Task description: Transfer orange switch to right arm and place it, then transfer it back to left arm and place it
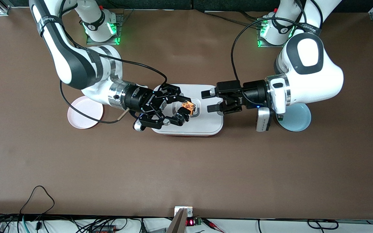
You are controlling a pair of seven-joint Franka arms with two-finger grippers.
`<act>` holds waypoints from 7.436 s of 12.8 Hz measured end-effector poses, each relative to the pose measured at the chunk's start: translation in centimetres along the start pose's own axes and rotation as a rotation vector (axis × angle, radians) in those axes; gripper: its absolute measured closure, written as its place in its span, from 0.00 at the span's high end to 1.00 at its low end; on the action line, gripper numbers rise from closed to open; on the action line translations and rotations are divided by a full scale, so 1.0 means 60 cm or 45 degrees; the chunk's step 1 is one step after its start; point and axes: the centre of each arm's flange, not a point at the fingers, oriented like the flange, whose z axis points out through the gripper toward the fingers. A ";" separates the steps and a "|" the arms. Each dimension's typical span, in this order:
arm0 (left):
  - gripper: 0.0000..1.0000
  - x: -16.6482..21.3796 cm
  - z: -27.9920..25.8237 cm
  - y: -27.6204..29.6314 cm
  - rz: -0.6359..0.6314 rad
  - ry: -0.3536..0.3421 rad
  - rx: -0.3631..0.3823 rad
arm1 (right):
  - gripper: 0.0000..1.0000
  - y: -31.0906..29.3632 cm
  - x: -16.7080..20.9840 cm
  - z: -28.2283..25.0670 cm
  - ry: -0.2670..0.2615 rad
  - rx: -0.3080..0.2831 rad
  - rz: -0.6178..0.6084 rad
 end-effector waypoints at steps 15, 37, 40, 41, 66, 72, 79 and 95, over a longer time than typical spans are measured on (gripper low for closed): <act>1.00 -0.005 0.060 0.002 -0.032 0.104 0.083 | 0.74 0.019 0.047 -0.008 0.216 -0.092 -0.082; 1.00 0.032 0.033 -0.042 0.430 -0.077 0.110 | 0.74 0.035 0.019 0.009 0.317 -0.086 -0.056; 1.00 0.032 0.036 -0.022 0.428 -0.075 0.096 | 0.74 0.034 0.018 0.009 0.320 -0.089 -0.057; 1.00 0.030 0.039 -0.022 0.428 -0.078 0.095 | 0.74 0.035 0.018 0.009 0.323 -0.092 -0.058; 0.74 0.019 0.062 0.005 0.563 -0.130 0.201 | 0.74 0.036 0.015 0.009 0.351 -0.077 -0.059; 0.74 0.048 0.066 0.007 0.584 -0.103 0.180 | 0.74 0.036 0.013 0.009 0.354 -0.073 -0.054; 0.74 0.056 0.072 0.007 0.633 -0.120 0.217 | 0.74 0.034 -0.003 0.010 0.350 -0.071 -0.069; 0.41 0.054 0.073 0.018 0.637 -0.124 0.208 | 0.74 0.034 -0.001 0.006 0.364 -0.060 -0.043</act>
